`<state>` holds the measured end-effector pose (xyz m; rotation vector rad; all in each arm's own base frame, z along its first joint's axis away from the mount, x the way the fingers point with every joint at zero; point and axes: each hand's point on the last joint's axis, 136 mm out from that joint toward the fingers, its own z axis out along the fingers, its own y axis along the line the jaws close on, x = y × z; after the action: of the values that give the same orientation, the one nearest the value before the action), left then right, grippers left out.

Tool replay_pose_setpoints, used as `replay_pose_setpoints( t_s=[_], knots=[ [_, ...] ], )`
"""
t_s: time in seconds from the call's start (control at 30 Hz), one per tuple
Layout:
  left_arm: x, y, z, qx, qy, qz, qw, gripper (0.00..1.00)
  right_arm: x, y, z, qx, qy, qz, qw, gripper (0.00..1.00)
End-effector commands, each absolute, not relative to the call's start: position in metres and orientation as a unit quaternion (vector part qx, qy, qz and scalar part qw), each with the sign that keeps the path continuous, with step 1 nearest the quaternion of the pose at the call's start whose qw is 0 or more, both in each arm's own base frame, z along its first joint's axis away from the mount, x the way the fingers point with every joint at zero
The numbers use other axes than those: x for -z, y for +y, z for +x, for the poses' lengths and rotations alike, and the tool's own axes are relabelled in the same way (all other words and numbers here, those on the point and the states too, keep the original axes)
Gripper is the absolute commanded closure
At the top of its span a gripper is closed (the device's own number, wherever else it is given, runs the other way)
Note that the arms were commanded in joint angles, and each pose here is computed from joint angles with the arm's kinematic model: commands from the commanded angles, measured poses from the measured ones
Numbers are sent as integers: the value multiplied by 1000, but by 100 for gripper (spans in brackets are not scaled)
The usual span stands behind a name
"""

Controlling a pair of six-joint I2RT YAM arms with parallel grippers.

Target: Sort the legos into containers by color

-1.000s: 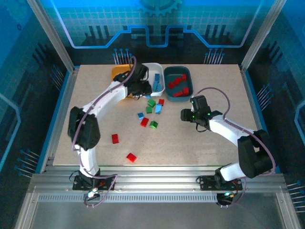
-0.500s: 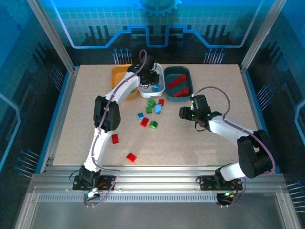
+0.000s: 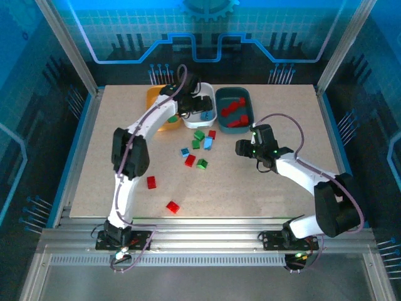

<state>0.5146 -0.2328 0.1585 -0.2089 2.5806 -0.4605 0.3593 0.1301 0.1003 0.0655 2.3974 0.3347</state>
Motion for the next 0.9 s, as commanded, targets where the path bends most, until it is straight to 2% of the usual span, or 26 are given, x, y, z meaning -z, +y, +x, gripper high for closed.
replay_pose_setpoints(
  t_s=[0.0, 0.2, 0.37, 0.53, 0.7, 0.87],
  knots=[
    [-190, -252, 465, 198, 946, -56, 251, 9, -107, 122, 359, -126, 921, 37, 366, 32],
    [-131, -269, 367, 174, 965, -50, 191, 9, -104, 116, 359, -132, 920, 51, 365, 31],
    [-89, -280, 322, 153, 975, -66, 150, 10, -103, 116, 359, -137, 920, 53, 364, 30],
    [-63, -279, 322, 93, 983, -43, 153, 12, -101, 117, 358, -138, 921, 53, 361, 30],
    [-38, -279, 332, 59, 988, -28, 138, 20, -104, 115, 357, -136, 920, 52, 363, 30],
    [-23, -272, 337, 30, 990, -37, 136, 21, -107, 114, 358, -136, 919, 52, 366, 30]
  ],
)
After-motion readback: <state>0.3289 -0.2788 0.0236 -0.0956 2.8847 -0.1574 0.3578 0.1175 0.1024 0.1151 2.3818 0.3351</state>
